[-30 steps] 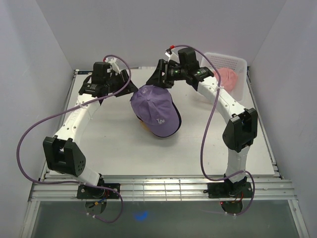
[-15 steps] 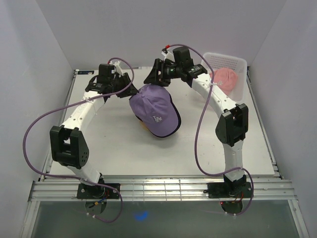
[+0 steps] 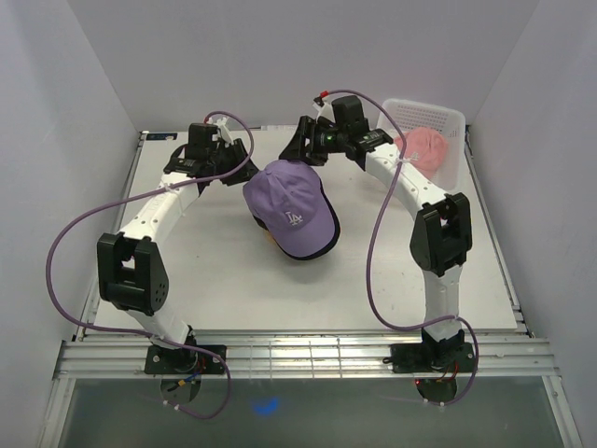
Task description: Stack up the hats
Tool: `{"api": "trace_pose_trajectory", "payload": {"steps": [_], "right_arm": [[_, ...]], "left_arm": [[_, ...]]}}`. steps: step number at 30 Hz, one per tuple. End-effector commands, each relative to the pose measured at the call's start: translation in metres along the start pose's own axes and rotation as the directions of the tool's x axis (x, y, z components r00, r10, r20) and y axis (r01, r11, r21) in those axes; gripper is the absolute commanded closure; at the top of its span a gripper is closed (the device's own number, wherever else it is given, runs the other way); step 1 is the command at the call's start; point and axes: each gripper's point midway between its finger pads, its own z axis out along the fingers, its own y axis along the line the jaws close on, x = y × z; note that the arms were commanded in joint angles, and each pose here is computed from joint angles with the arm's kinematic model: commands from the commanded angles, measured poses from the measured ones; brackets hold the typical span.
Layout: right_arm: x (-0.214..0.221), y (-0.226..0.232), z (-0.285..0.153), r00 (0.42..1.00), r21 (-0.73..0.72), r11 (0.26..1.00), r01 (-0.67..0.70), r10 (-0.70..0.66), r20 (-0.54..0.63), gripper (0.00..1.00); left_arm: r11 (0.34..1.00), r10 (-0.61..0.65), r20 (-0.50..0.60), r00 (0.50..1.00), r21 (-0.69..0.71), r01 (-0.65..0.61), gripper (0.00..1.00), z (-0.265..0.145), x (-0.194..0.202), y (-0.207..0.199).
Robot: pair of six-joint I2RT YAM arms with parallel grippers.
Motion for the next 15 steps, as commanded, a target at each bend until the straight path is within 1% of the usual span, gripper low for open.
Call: {"api": "trace_pose_trajectory", "payload": {"steps": [1, 5, 7, 10, 11, 14, 15], "right_arm": [[0.026, -0.032, -0.004, 0.996, 0.105, 0.993, -0.054, 0.061, -0.067, 0.37], [0.02, -0.026, -0.006, 0.998, 0.082, 0.996, -0.028, 0.032, -0.051, 0.37], [0.01, -0.014, -0.013, 1.0, 0.069, 0.998, 0.004, -0.003, -0.015, 0.36], [-0.025, 0.003, -0.037, 0.992, 0.107, 0.992, 0.066, -0.077, 0.096, 0.34], [-0.037, 0.006, -0.045, 0.987, 0.12, 0.99, 0.069, -0.085, 0.134, 0.33], [-0.077, 0.025, -0.088, 0.96, 0.132, 0.99, 0.058, -0.092, 0.266, 0.28], [-0.087, 0.022, -0.102, 0.95, 0.145, 0.989, 0.043, -0.085, 0.301, 0.27]], "left_arm": [[0.998, -0.014, -0.05, 0.999, -0.07, 0.011, 0.54, 0.005, 0.02, 0.021], [0.996, -0.019, -0.054, 0.998, -0.084, 0.014, 0.54, 0.007, 0.022, 0.025], [0.997, -0.013, -0.043, 0.999, -0.08, 0.01, 0.54, 0.003, 0.02, 0.023], [0.997, -0.002, -0.023, 1.0, -0.073, 0.0, 0.53, -0.002, 0.011, 0.017], [0.997, 0.003, -0.022, 1.0, -0.072, -0.005, 0.53, -0.002, 0.009, 0.016], [0.998, 0.01, -0.011, 1.0, -0.068, -0.011, 0.52, -0.006, 0.004, 0.013], [0.997, 0.012, -0.01, 1.0, -0.07, -0.013, 0.52, -0.006, 0.003, 0.012]]}}
